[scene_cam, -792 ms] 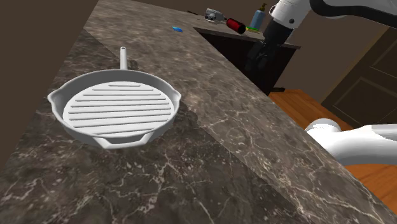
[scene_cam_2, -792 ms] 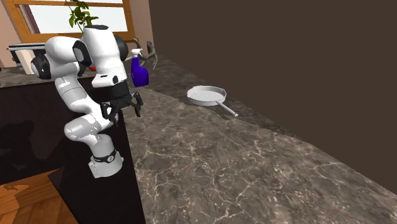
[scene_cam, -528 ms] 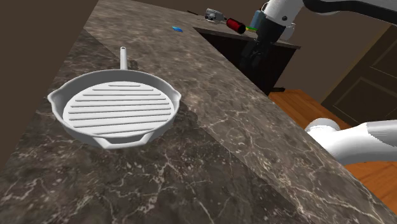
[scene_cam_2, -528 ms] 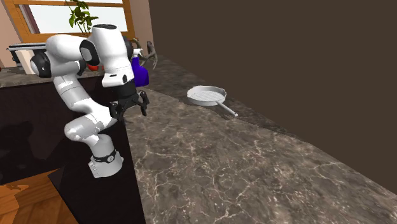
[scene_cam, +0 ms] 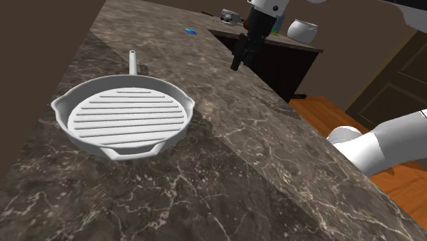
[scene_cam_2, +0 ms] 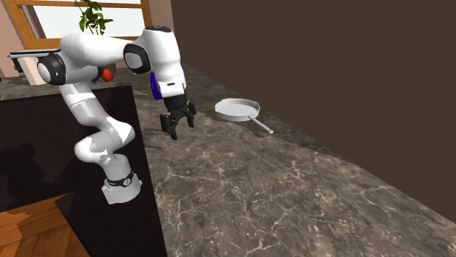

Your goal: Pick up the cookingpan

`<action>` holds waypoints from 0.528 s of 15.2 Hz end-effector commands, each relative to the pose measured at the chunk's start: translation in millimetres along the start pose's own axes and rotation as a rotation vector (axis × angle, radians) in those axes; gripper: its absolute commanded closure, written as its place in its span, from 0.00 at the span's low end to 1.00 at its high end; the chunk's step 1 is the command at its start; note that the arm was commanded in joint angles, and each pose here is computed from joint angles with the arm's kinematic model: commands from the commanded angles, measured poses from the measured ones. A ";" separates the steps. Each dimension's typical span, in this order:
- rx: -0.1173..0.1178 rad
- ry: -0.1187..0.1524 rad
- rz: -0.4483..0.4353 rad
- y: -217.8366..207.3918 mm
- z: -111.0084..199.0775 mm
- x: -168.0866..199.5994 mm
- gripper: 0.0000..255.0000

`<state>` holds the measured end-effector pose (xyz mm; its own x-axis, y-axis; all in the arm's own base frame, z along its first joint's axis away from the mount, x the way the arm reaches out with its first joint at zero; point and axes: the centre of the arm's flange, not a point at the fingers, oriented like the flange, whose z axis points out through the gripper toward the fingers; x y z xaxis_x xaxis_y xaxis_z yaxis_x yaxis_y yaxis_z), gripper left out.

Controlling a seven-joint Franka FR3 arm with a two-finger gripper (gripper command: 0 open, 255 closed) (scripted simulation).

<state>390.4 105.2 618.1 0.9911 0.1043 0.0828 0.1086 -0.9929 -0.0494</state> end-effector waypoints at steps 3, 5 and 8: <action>0.020 -0.020 -0.096 -42.6 4.7 37.7 0.00; 0.029 -0.030 -0.144 -63.8 6.4 53.0 0.00; 0.043 -0.044 -0.215 -97.1 8.9 74.1 0.00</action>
<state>450.9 198.5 620.4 0.9547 0.2925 0.0555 0.2961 -0.9523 -0.0740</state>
